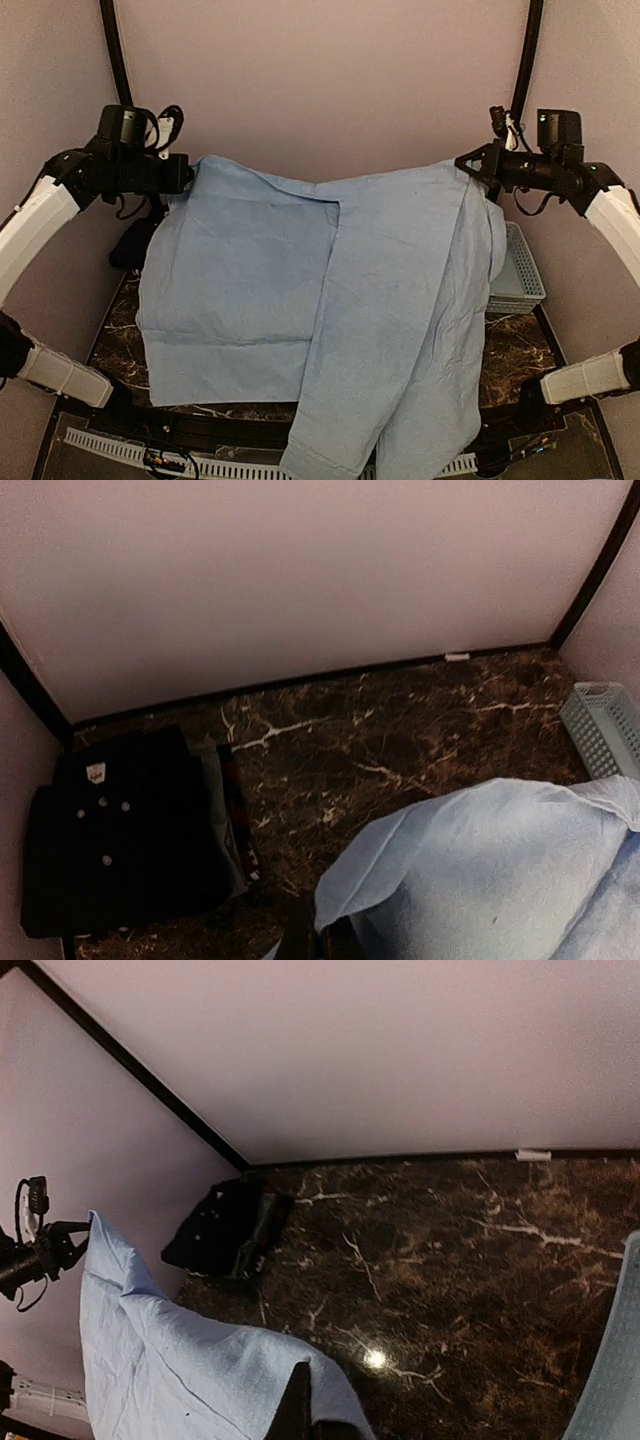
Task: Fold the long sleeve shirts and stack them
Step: Flatten out the crumpled shirt at the center of the board.
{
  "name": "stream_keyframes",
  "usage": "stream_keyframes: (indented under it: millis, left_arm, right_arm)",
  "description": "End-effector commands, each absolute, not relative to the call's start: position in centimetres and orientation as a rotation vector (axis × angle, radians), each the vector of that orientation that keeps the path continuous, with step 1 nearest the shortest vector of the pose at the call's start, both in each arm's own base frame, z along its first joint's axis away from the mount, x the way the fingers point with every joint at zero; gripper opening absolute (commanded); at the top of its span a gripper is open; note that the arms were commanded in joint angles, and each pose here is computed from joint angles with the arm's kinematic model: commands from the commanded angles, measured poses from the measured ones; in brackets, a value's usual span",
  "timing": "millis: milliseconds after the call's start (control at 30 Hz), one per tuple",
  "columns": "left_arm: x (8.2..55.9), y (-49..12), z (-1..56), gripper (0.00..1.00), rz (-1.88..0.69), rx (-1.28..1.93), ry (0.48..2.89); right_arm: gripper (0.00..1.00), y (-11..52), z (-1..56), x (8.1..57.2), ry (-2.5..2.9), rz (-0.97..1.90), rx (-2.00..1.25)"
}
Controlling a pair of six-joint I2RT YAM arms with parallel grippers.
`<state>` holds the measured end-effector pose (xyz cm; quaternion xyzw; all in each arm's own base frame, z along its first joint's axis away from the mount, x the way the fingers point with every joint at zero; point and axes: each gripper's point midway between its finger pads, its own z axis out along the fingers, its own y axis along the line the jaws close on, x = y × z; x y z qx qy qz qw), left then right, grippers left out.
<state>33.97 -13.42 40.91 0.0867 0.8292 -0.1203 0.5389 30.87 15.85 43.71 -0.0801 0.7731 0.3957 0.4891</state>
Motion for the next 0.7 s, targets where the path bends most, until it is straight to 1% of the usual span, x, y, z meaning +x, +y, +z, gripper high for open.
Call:
stream_keyframes:
  millis: [0,100,167,233,300,400,633,667]
  left_arm:
    - [39.5,-11.9,28.8,0.00,-0.132,0.091,2.165]
    - [42.2,-10.5,21.1,0.00,-0.051,0.040,2.307]
    - [43.4,-9.6,17.9,0.00,0.014,0.015,2.370]
    - [44.6,-9.1,16.4,0.00,0.053,0.004,2.383]
    - [45.7,-9.1,15.6,0.00,0.056,0.003,2.382]
    - [47.6,-9.5,14.7,0.00,0.057,0.019,2.369]
    - [51.6,-10.2,15.3,0.00,0.060,0.041,2.315]
    - [52.0,-10.3,14.7,0.00,0.057,0.045,2.325]
  right_arm:
    - [0.00,15.4,32.0,38.5,2.051,0.824,-0.101]
    - [0.00,16.7,24.4,42.0,2.179,0.852,-0.113]
    - [0.00,17.7,20.4,44.0,2.234,0.881,-0.121]
    - [0.00,18.2,16.4,46.0,2.296,0.881,-0.108]
    - [0.00,18.5,14.1,46.9,2.322,0.886,-0.098]
    - [0.00,18.5,12.6,48.0,2.333,0.844,-0.079]
    - [0.00,18.3,12.4,50.7,2.309,0.774,-0.090]
    - [0.00,18.2,12.6,51.2,2.299,0.758,-0.090]
